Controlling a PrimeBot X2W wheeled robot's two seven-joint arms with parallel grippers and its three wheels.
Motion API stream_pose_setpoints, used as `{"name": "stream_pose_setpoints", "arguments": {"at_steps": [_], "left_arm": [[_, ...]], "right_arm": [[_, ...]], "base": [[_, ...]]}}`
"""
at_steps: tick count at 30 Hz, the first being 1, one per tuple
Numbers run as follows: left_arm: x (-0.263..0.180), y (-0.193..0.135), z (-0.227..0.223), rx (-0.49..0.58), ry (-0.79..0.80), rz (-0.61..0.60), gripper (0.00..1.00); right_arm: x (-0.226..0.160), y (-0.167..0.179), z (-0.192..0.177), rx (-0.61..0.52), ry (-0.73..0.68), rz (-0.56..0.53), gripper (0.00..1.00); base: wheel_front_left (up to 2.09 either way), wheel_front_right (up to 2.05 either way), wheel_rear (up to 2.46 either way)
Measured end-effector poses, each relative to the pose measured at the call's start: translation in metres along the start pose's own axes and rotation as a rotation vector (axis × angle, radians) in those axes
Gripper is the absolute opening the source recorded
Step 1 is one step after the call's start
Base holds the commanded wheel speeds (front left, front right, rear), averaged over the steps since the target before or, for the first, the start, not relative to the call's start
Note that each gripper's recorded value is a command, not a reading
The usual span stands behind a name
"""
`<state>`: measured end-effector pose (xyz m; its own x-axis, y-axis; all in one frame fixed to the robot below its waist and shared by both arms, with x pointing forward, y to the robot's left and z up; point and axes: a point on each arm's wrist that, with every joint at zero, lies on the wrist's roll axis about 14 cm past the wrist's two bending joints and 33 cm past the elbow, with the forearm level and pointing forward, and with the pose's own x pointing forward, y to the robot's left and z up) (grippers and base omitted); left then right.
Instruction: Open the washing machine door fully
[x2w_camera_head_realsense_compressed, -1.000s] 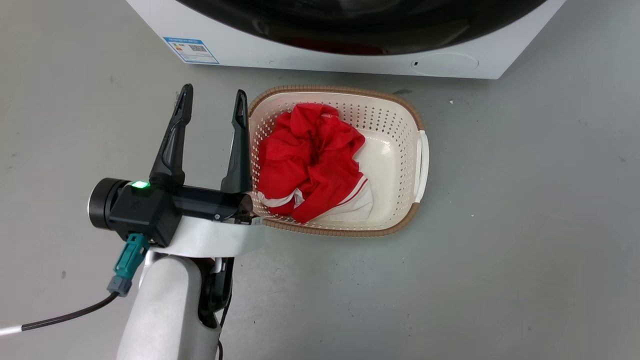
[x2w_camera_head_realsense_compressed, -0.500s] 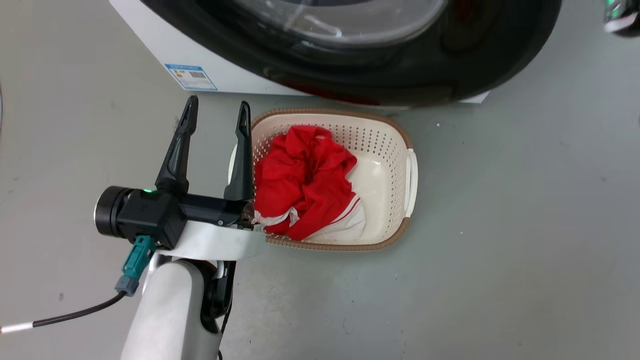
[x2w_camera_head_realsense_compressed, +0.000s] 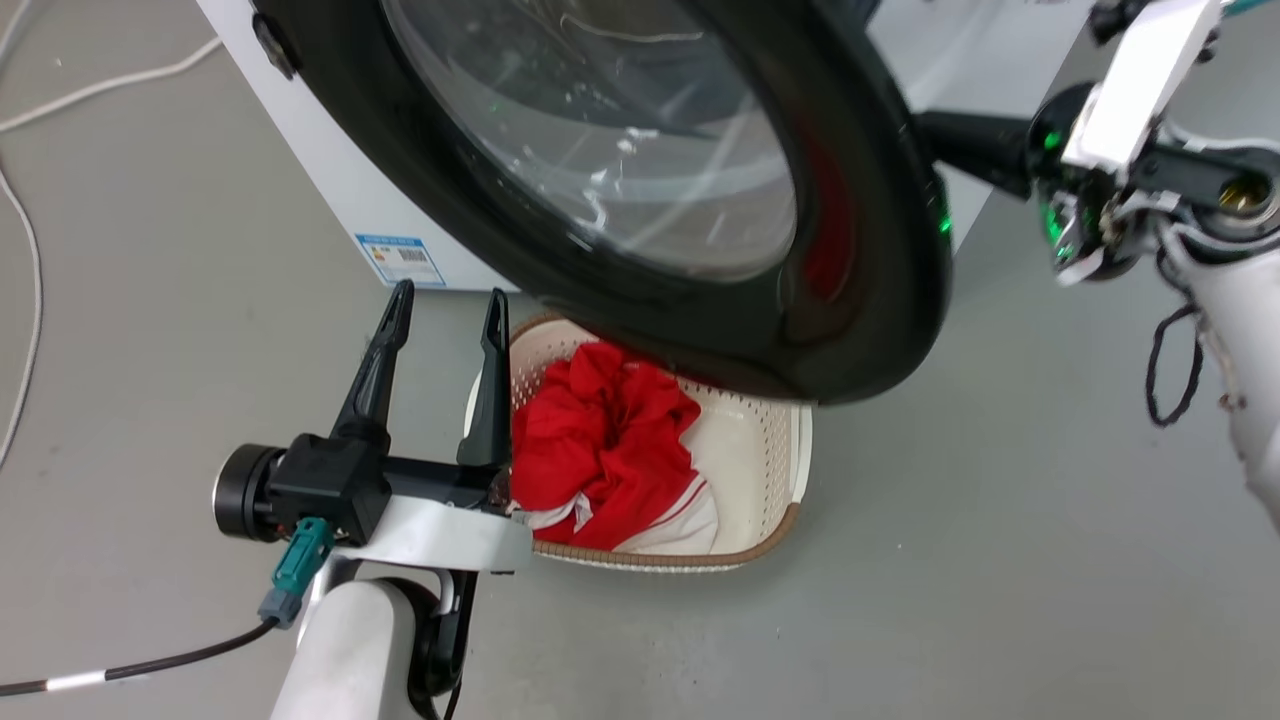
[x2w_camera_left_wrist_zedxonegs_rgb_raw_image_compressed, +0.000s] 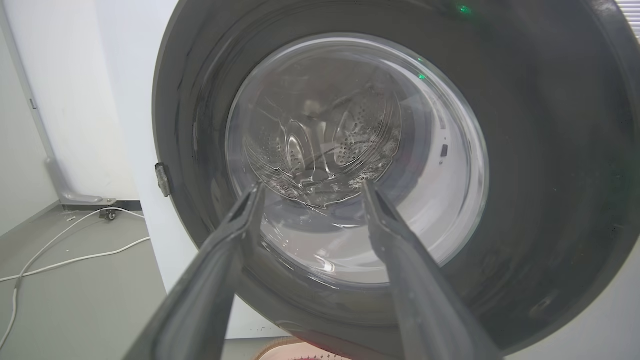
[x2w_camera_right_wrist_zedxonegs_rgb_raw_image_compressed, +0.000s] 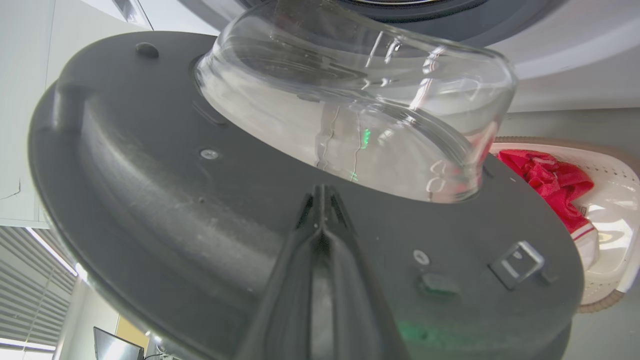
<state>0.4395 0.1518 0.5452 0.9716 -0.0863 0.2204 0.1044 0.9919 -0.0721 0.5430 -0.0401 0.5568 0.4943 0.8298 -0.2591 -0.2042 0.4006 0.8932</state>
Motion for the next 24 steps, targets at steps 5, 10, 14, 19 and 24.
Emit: {"name": "stream_pose_setpoints", "arguments": {"at_steps": [5,10,14,19,24], "left_arm": [[-0.011,-0.002,0.01,0.002,-0.012,0.001,1.0],[-0.017,-0.003,0.016,0.002,-0.024,0.0,1.0],[-0.021,-0.004,0.017,0.001,-0.021,0.0,1.0],[-0.023,-0.002,0.017,-0.001,-0.021,0.005,1.0],[-0.023,-0.002,0.017,-0.004,-0.019,0.009,1.0]], "right_arm": [[-0.004,0.014,-0.029,-0.004,0.053,0.029,0.0],[-0.002,0.025,-0.054,-0.013,0.099,0.06,0.0],[0.004,0.032,-0.073,-0.011,0.142,0.091,0.0],[0.012,0.04,-0.095,-0.018,0.196,0.123,0.0],[0.015,0.043,-0.101,-0.013,0.211,0.141,0.0]], "base": [[0.0,0.0,0.0],[0.0,0.0,0.0],[0.0,0.0,0.0],[0.0,0.0,0.0],[0.0,0.0,0.0]]}}
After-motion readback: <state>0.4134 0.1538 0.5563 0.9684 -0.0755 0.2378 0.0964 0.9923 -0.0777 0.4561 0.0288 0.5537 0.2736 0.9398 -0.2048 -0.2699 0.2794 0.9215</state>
